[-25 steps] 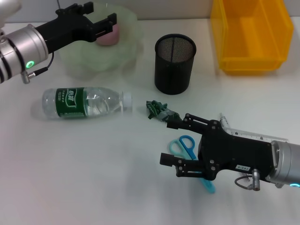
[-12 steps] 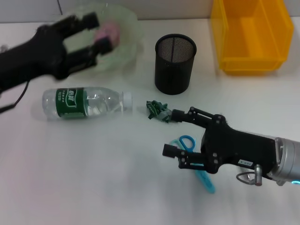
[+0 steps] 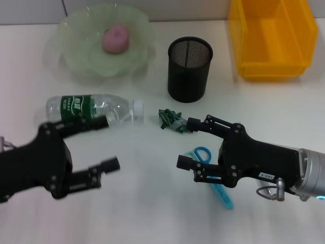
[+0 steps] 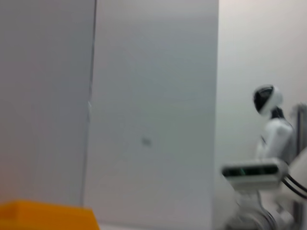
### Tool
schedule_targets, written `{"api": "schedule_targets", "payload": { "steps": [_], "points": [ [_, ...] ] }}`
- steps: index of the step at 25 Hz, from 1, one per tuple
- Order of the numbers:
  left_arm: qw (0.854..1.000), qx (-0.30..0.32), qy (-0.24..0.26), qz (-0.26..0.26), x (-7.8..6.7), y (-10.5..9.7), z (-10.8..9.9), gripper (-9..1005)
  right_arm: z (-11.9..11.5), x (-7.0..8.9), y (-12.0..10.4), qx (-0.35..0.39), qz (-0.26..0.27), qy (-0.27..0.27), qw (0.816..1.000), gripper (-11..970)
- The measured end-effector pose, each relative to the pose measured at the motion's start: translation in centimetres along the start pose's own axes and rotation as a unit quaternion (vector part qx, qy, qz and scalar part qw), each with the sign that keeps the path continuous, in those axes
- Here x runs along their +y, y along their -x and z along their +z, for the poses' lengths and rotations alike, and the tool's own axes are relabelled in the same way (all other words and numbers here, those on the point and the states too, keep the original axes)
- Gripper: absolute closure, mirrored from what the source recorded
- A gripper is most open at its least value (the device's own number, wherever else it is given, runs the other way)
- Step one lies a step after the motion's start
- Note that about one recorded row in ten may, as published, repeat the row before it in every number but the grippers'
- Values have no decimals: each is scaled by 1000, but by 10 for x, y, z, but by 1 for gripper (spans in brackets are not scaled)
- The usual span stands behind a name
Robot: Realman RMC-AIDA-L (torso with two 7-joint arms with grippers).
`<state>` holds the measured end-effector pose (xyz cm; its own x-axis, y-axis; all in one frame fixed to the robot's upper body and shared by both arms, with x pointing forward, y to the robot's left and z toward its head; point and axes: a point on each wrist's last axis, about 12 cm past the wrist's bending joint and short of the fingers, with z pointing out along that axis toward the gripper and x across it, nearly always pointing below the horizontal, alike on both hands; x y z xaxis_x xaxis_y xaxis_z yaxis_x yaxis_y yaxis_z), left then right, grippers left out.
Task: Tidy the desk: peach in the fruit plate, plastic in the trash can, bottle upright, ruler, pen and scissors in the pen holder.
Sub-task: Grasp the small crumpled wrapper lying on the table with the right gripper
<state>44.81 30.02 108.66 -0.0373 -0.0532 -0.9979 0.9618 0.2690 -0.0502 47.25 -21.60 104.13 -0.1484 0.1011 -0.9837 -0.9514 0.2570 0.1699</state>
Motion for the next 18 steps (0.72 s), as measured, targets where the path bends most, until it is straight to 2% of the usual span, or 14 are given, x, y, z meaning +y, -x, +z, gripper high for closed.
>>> {"api": "schedule_targets", "payload": {
  "steps": [4, 11, 18],
  "points": [
    [999, 28, -20, -28, -4, -9, -1, 242, 0, 0, 1, 0, -3, 5, 1000, 124],
    [995, 68, -44, -60, -2, -13, 1, 242, -3, 1, 2, -3, -2, 6, 1000, 128],
    [994, 78, -49, -62, 0, -14, 3, 243, -6, 2, 1, -5, 0, 1, 1000, 132]
  ]
}}
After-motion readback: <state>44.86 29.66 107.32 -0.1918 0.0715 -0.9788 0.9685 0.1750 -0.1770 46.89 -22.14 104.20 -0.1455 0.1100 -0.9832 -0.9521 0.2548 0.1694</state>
